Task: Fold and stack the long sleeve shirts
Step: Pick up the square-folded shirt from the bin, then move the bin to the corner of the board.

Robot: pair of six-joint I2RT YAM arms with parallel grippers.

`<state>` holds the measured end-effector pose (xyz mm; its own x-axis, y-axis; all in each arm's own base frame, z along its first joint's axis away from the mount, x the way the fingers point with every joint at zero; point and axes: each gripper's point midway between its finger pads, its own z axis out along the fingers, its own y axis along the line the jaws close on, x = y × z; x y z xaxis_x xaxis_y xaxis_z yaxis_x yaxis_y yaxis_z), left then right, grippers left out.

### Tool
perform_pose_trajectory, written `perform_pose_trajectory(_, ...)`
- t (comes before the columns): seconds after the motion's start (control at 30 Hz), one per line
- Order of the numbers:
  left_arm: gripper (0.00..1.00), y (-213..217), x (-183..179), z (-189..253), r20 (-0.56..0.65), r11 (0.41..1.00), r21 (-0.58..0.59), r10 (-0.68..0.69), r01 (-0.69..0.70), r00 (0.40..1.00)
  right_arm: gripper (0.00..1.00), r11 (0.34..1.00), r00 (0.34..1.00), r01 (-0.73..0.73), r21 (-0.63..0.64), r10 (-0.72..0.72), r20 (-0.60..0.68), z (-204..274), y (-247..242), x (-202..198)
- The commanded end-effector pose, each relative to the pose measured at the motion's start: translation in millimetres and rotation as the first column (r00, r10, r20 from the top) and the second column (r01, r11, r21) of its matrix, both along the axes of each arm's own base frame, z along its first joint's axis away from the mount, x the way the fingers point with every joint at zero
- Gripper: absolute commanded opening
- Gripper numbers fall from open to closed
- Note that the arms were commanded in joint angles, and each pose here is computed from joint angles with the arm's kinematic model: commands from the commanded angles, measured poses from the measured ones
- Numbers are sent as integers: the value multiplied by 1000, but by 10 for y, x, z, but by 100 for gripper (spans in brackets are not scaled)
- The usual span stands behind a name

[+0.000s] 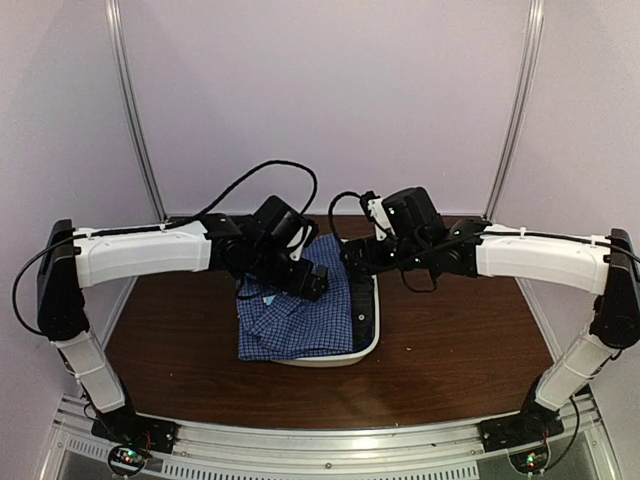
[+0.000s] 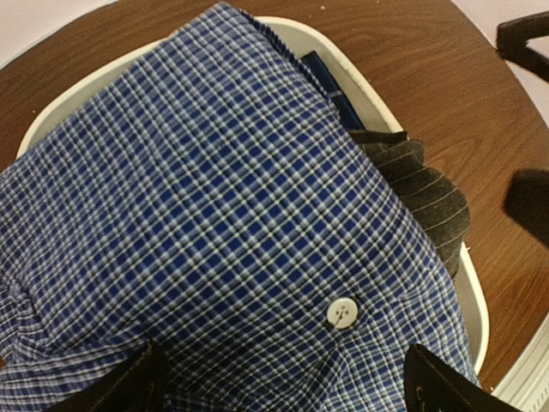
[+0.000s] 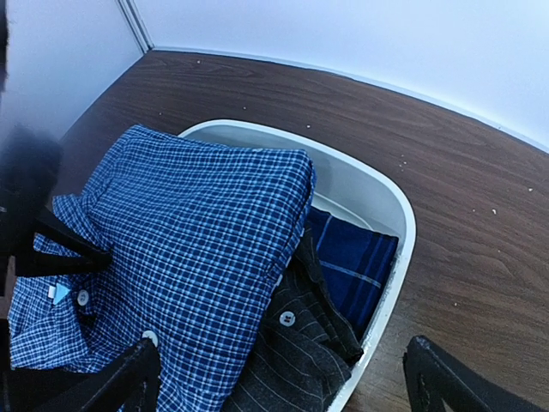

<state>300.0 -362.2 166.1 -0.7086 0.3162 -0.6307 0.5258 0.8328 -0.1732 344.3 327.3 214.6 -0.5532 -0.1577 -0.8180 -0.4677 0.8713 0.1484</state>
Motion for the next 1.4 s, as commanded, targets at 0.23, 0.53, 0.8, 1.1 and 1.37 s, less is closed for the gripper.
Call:
perform_pose_trajectory(0.23,93,48,258,-492,19,975,200,91,-93,996,100,996,996,87,2,-87,14,48,-301,-43)
perform_pose_trajectory(0.53,7,101,383,-513,53,961,229,143,-152,988,100,996,997,83,-10,-83,2,6,-319,-70)
perform_pose_trajectory(0.8,0,498,532,510,248,938,95,302,-333,920,100,998,998,66,13,-66,-7,21,-280,-95)
perform_pose_trajectory(1.1,0,1538,466,1853,427,819,-130,555,-559,714,97,997,999,-28,66,31,-38,48,41,-146)
perform_pose_trajectory(1.37,0,2285,449,2223,461,711,-194,674,-676,577,76,970,976,-192,148,205,-77,32,797,-317)
